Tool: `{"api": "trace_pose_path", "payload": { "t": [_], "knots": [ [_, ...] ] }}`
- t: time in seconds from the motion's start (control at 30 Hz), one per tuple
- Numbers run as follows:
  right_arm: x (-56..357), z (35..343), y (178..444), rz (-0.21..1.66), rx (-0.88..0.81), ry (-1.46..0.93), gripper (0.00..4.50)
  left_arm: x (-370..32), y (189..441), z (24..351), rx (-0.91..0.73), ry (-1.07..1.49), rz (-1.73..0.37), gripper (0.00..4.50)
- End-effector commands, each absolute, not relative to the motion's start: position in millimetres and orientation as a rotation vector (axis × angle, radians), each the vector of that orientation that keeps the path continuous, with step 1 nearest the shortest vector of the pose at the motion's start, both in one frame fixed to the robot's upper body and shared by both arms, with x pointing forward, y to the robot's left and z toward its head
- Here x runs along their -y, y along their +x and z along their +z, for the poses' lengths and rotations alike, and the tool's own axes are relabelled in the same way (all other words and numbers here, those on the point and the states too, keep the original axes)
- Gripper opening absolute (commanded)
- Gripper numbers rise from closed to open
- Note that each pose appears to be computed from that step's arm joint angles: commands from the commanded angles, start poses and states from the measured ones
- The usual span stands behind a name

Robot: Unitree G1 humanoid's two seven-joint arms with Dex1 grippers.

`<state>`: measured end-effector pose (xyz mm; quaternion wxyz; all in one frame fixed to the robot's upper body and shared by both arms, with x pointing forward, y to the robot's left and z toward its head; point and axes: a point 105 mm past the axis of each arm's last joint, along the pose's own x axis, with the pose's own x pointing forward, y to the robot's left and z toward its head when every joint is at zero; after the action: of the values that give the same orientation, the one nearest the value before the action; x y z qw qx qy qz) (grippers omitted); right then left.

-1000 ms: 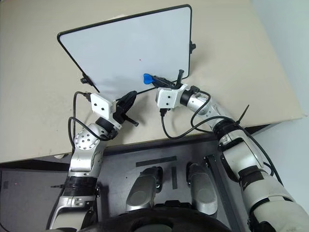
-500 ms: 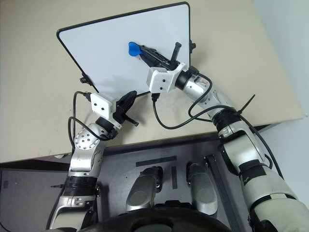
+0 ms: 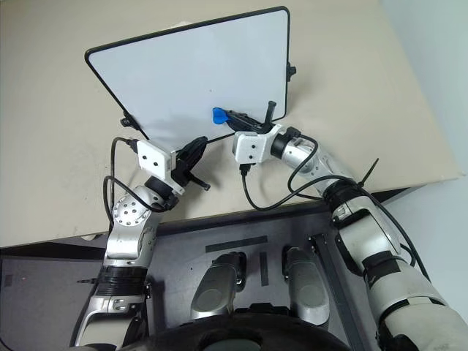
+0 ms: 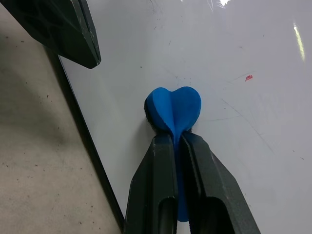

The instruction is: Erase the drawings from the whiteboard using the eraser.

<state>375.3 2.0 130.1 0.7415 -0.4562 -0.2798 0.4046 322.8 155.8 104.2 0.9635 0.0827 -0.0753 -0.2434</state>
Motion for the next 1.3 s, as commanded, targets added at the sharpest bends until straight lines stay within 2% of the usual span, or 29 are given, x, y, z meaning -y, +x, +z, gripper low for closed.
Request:
{"api": "trace_pose_path", "payload": {
  "t": [0.03,0.27,0.4,0.53,0.8,1.0,1.13,1.3],
  "knots": [
    [-5.3,171.4,379.0,0.801,0.737,-0.967,0.09,-153.5,323.5,111.5,0.183,0.182,-0.499,0.0],
    [-12.2,204.7,381.6,0.746,0.822,-0.948,0.09,-153.8,324.3,111.7,0.184,0.182,-0.498,0.0],
    [-16.5,206.8,377.7,0.758,0.84,-0.948,0.09,-154.9,323.6,111.9,0.185,0.182,-0.493,0.0],
    [-19.4,195.7,376.5,0.788,0.809,-0.964,0.09,-155.5,323.5,111.8,0.185,0.182,-0.492,0.0],
    [0.6,148.3,368.7,0.877,0.657,-0.995,0.09,-156.8,321.9,111.8,0.185,0.182,-0.49,0.0],
    [36.6,137.9,355.6,0.905,0.524,-0.923,0.09,-159.9,317.2,110.5,0.178,0.177,-0.491,0.0],
    [64.2,125.3,339.8,0.975,0.32,-0.795,0.09,-163.0,314.3,108.5,0.165,0.178,-0.494,0.0],
    [78.4,108.4,314.7,1.095,0.085,-0.677,0.09,-171.7,313.8,107.9,0.152,0.188,-0.491,0.0]
  ]
}}
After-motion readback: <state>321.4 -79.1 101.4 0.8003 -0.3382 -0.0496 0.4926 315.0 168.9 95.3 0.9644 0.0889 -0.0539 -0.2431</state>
